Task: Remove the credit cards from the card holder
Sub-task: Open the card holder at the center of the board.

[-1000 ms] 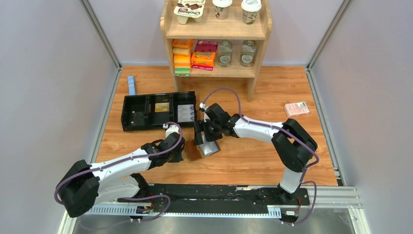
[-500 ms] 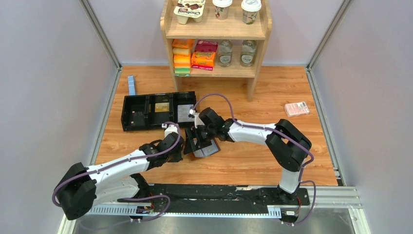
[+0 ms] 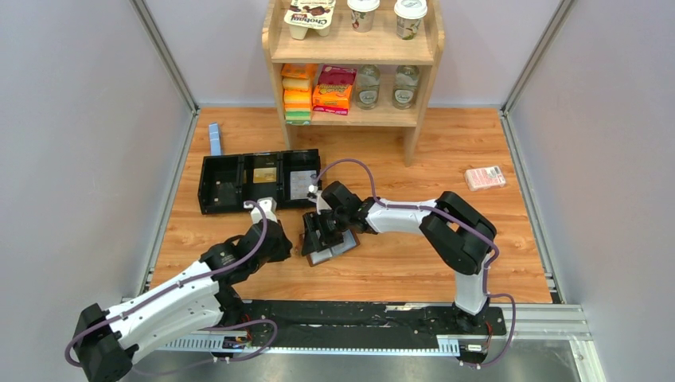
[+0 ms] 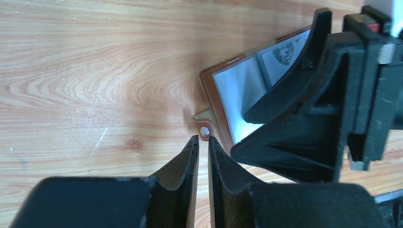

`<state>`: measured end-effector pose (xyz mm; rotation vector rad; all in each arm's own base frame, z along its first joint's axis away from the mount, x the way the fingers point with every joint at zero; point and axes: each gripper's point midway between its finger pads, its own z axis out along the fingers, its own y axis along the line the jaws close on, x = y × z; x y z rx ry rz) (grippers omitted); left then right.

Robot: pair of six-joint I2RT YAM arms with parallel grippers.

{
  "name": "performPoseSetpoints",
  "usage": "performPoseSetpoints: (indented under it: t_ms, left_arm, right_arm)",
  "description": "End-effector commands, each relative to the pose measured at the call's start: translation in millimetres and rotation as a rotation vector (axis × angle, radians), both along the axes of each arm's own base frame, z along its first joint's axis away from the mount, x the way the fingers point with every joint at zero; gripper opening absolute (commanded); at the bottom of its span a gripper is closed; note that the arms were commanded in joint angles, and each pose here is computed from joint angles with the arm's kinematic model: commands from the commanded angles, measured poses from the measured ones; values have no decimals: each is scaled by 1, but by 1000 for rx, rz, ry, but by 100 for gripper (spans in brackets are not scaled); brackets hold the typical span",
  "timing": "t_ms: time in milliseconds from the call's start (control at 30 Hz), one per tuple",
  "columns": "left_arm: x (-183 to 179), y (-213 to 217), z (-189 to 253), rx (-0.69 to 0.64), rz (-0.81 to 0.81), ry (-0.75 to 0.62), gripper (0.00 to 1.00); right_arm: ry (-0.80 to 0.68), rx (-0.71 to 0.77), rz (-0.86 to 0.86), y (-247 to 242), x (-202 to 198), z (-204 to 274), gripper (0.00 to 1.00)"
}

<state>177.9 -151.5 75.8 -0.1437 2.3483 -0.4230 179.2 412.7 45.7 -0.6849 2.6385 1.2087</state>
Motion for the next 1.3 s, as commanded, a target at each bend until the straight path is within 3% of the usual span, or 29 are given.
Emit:
performPoseSetpoints:
  t_ms: [0,233,433,667,1000,1267]
  left_arm:
    - [7,-2,21,-51,32,-50,20]
    - [25,-28,41,-106,10,-78,21]
    - [43,-50,38,-83,-17,-55,21]
    - [53,-61,-9,-120,-3,110,19]
    - [44,-57,-46,-112,3,208,11]
    - [42,-51,-59,-75,1,238,11]
  right_arm:
    - [-41,-7,-40,6,13,1,59]
    - [-67,-50,-108,-3,22,-2,12]
    - [-54,-77,-131,-7,23,-12,1]
    - [-62,-74,-151,-9,24,-13,0]
    - [-155,-103,-211,-28,41,6,0]
    - [-247,-176,-292,-65,70,21,15]
